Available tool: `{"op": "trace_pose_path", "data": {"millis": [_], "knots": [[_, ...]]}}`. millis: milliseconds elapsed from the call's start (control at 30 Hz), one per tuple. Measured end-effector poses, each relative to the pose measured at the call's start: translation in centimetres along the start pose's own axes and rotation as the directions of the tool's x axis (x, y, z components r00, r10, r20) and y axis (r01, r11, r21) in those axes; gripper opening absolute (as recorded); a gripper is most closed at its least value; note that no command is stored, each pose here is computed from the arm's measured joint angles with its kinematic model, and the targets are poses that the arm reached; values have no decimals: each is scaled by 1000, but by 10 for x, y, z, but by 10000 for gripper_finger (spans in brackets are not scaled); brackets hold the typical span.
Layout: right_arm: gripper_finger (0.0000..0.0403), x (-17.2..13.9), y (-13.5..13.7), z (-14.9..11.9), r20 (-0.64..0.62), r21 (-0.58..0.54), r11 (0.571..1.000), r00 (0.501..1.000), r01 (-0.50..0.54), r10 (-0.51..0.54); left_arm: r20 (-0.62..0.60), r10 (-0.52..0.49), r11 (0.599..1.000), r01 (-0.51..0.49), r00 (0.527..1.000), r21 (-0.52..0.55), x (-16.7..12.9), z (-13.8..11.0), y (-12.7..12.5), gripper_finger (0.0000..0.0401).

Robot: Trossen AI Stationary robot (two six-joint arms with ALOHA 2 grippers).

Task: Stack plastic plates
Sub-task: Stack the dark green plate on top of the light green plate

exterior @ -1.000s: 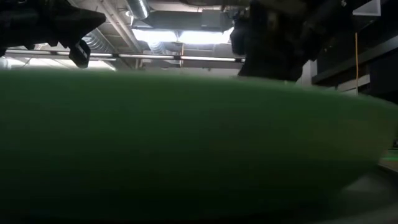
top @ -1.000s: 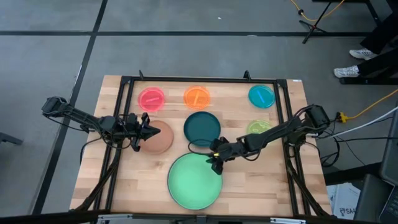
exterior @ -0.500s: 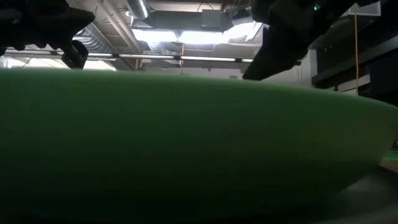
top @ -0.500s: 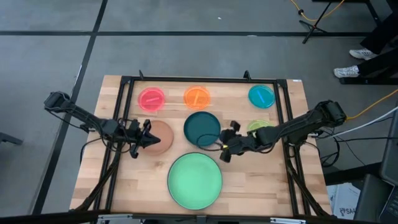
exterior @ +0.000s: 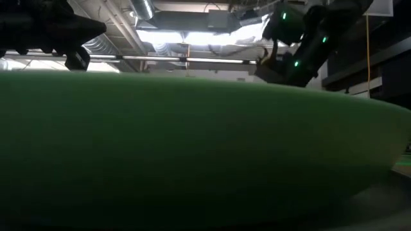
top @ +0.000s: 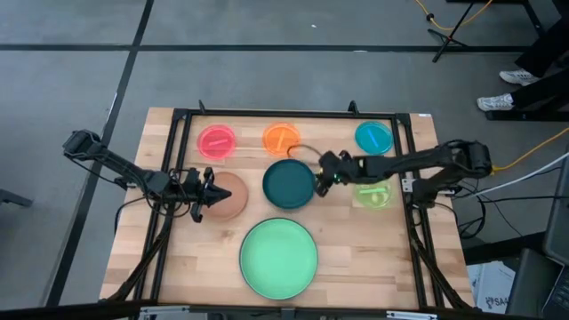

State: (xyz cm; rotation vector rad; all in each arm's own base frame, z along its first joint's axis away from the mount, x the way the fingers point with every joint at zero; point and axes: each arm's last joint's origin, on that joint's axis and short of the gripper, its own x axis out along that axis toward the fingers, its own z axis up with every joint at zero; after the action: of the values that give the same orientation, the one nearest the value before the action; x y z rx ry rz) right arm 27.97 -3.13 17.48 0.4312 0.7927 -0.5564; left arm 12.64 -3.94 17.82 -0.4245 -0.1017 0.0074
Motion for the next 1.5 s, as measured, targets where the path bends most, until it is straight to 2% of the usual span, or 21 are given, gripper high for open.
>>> {"op": "trace_pose_path", "data": {"millis": [67, 167, 433, 733, 1067, 1500], "knots": [[156, 5, -10, 1, -10, 83, 996, 1000, -24, 25, 8, 21, 1000, -21, 1000, 11, 0, 0, 1, 4], [156, 8, -17, 2, -11, 144, 989, 999, -40, 42, 13, 32, 999, -32, 999, 19, 0, 0, 1, 4], [156, 12, -14, 2, 16, 209, 976, 998, -63, 61, 12, 32, 999, -32, 999, -1, 0, 0, 1, 4], [156, 46, -12, -10, -45, 212, 976, 998, -42, 53, 10, 33, 999, -33, 999, 0, 0, 0, 1, 4], [154, 56, -9, -11, -72, 200, 978, 994, -60, 76, 14, 42, 999, -42, 999, 0, 0, 0, 1, 4], [44, 56, -9, -10, -57, 170, 985, 997, -42, 53, 14, 43, 999, -43, 999, -5, 0, 0, 1, 4]]}}
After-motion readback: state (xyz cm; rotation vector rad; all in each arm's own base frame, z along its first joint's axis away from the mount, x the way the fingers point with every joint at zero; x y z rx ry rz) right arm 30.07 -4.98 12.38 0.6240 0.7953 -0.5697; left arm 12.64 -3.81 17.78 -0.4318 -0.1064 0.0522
